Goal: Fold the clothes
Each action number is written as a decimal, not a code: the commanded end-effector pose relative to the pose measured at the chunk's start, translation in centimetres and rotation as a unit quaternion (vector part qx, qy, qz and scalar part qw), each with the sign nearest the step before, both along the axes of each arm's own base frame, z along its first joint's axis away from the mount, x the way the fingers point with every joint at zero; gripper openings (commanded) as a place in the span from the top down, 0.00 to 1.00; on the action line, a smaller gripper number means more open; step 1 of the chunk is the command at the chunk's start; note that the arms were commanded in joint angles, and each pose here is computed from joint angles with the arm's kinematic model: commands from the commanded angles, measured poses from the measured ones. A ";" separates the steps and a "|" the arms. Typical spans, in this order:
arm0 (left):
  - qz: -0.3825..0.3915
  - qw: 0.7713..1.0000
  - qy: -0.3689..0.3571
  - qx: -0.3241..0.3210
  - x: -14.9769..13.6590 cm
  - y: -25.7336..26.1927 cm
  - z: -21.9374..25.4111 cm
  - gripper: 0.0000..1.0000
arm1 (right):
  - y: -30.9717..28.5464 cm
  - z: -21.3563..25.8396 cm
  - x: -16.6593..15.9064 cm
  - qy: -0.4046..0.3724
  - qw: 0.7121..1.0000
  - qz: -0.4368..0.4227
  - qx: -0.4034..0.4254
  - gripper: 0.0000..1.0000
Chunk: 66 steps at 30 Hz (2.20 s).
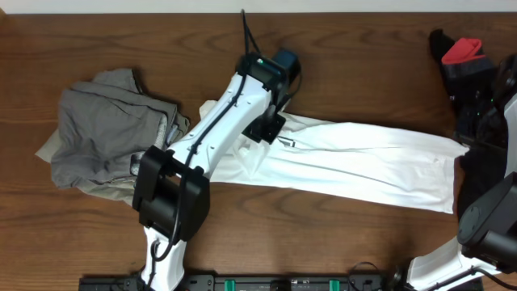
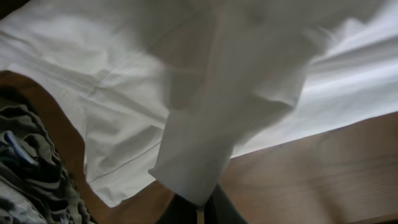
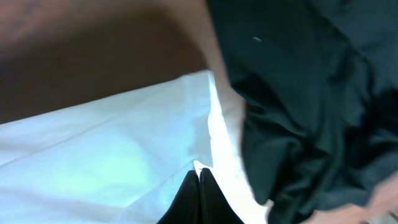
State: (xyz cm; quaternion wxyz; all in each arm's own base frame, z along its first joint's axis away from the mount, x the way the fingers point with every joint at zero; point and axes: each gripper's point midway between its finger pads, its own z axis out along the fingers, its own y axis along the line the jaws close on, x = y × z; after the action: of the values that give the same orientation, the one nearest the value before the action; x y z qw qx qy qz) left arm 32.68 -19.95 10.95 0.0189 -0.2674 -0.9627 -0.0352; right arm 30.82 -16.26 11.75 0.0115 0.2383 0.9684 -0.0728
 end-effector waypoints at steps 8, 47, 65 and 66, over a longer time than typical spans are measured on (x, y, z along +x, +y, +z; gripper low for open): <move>-0.004 1.000 -0.007 0.002 0.5 0.8 0.7 0.93 | -2.3 0.9 -2.3 0.056 0.996 0.003 -0.071 0.98; 0.211 0.974 -0.066 -0.041 -1.6 11.0 10.5 0.49 | 12.7 7.4 3.7 -0.218 0.906 0.143 0.333 0.31; 0.256 0.939 -0.202 -0.109 -5.4 14.1 15.0 0.40 | 13.5 22.0 -7.3 -0.387 0.910 0.130 0.074 0.16; 0.255 0.938 -0.195 -0.130 -5.4 13.4 13.9 0.38 | 13.5 21.9 -7.5 -0.384 0.912 0.122 0.074 0.15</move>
State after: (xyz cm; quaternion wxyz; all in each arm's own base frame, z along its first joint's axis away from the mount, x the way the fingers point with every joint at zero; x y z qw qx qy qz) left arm 28.15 -5.28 27.71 -0.2232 -0.0033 -0.9748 0.0064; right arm 23.55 -1.35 34.52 0.3932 0.0721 0.9078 0.1267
